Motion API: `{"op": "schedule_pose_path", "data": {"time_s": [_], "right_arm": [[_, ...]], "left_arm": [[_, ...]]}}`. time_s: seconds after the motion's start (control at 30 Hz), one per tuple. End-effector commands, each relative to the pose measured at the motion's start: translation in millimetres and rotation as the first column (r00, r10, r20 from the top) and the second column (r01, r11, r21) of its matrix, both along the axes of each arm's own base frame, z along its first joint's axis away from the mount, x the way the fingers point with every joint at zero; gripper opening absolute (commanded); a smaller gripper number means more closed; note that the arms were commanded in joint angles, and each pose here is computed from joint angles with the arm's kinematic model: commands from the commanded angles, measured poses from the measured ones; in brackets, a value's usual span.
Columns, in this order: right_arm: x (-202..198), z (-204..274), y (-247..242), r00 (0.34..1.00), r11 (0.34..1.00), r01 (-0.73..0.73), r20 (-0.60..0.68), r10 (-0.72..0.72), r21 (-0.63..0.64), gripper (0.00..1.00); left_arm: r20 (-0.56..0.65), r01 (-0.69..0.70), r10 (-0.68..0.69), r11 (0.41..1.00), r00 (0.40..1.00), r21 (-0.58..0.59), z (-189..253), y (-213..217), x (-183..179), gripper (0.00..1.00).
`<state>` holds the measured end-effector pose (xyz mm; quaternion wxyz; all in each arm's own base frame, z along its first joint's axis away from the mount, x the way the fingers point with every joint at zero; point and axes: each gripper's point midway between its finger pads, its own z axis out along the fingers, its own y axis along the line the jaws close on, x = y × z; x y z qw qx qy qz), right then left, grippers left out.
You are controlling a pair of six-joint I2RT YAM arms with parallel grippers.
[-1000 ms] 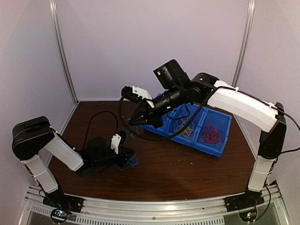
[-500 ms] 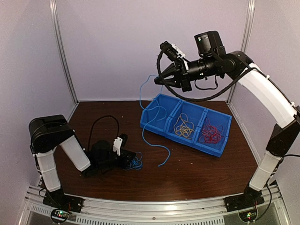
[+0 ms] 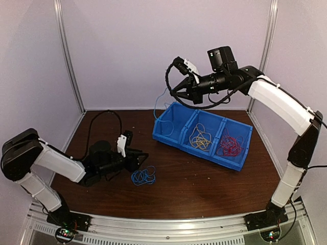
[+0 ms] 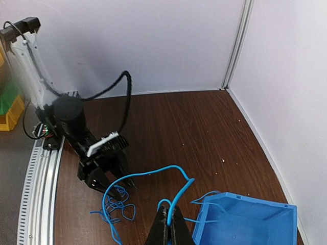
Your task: Untangle the cables
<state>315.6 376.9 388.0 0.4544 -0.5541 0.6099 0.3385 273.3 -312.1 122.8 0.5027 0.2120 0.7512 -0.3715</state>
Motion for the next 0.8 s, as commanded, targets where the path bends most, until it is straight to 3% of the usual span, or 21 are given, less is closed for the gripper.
{"op": "schedule_pose_path", "data": {"time_s": [0.0,0.4,0.77], "right_arm": [[49,-7,-10,0.984,0.985,0.172,0.032,-0.173,0.03,0.0],[115,-44,-27,0.93,0.93,0.368,-0.01,-0.368,0.01,0.0],[171,-88,-44,0.855,0.853,0.517,-0.019,-0.519,-0.069,0.0]], "left_arm": [[0.007,-0.045,0.045,0.999,0.999,0.027,22,7,4,0.46],[0.047,-0.16,0.158,0.987,0.986,0.027,50,46,-6,0.49],[0.028,-0.2,0.199,0.979,0.98,0.044,43,59,-8,0.49]]}}
